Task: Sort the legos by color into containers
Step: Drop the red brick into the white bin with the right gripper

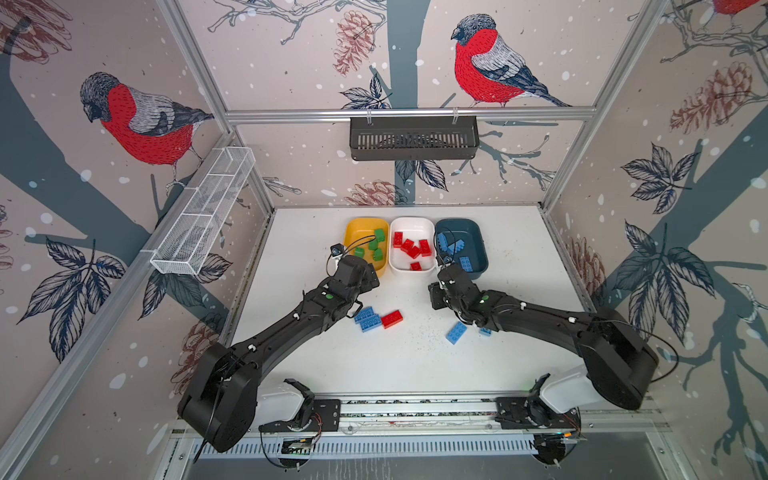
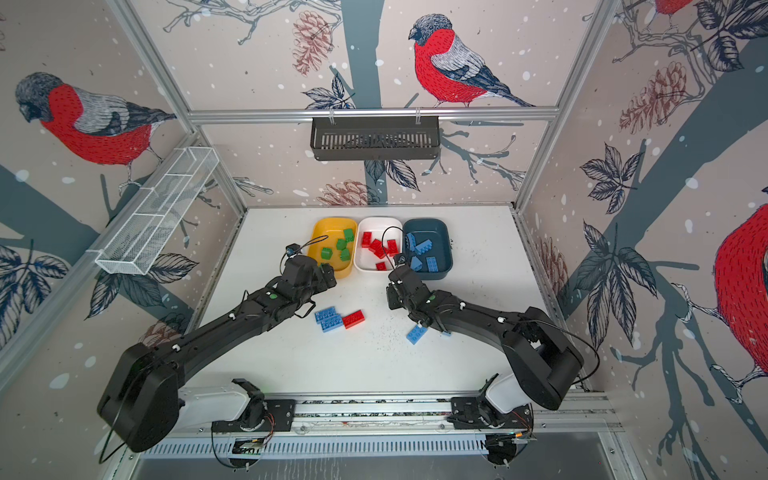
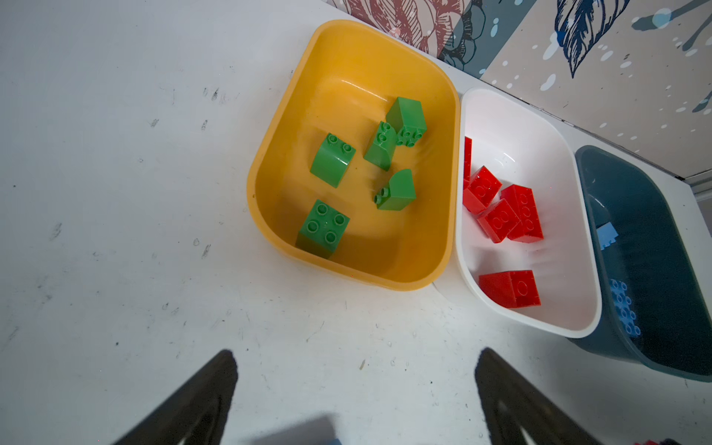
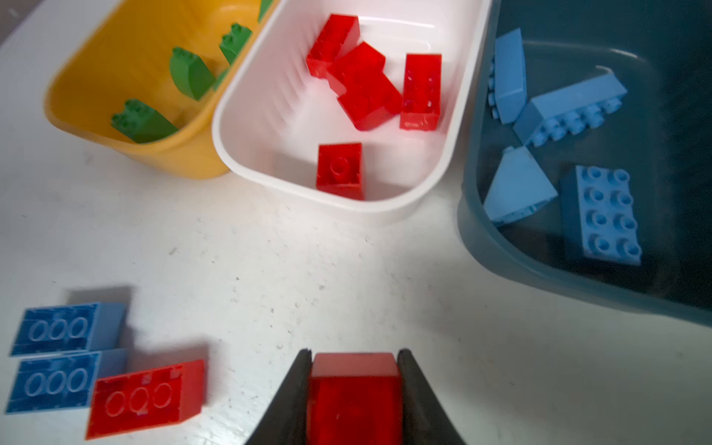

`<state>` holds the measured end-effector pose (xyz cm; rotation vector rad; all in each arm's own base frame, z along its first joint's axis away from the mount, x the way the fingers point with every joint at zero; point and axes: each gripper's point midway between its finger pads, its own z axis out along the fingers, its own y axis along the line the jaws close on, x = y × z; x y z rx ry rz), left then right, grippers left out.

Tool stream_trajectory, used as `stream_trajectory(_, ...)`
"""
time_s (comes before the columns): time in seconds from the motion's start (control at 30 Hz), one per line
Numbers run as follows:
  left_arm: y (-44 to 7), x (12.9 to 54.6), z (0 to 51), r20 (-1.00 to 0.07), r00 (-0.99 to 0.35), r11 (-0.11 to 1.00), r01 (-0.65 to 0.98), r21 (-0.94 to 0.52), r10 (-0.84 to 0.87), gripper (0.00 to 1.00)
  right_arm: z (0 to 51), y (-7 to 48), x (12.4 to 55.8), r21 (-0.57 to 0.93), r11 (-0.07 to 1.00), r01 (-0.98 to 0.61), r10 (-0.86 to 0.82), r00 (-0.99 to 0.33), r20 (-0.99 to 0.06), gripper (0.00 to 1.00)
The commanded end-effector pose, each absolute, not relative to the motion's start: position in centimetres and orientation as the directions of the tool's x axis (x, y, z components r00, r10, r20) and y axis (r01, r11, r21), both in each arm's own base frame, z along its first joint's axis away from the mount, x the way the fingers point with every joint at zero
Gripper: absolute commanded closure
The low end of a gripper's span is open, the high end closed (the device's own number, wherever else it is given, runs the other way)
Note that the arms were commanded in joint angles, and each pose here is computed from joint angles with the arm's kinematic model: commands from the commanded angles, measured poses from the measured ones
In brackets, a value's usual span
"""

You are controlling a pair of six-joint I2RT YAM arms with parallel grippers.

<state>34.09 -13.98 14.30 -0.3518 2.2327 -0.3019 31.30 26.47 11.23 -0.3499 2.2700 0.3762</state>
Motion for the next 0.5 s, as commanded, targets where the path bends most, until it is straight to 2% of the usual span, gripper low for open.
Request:
stream_trajectory(0.0,-13.8,34.2,14.6,-0.714,-0.598,0.926,-0.156,-0.344,-0.365,0.03,13.5,28.0,32.7,0.192,0.902,-0.387,-0.089,-0.602,-0.794,0.71)
stream_trajectory(0.2,-15.7,32.6,13.3,-0.627,-0.707,0.925,-0.105,-0.366,-0.328,0.03,14.2,29.3,35.4,0.225,0.896,-0.383,-0.064,-0.612,-0.788,0.7)
stream_trajectory(0.47,-14.3,31.3,12.5,-0.635,-0.689,0.923,-0.135,-0.361,-0.349,0.03,13.5,30.7,40.9,0.185,0.91,-0.372,-0.101,-0.629,-0.77,0.67)
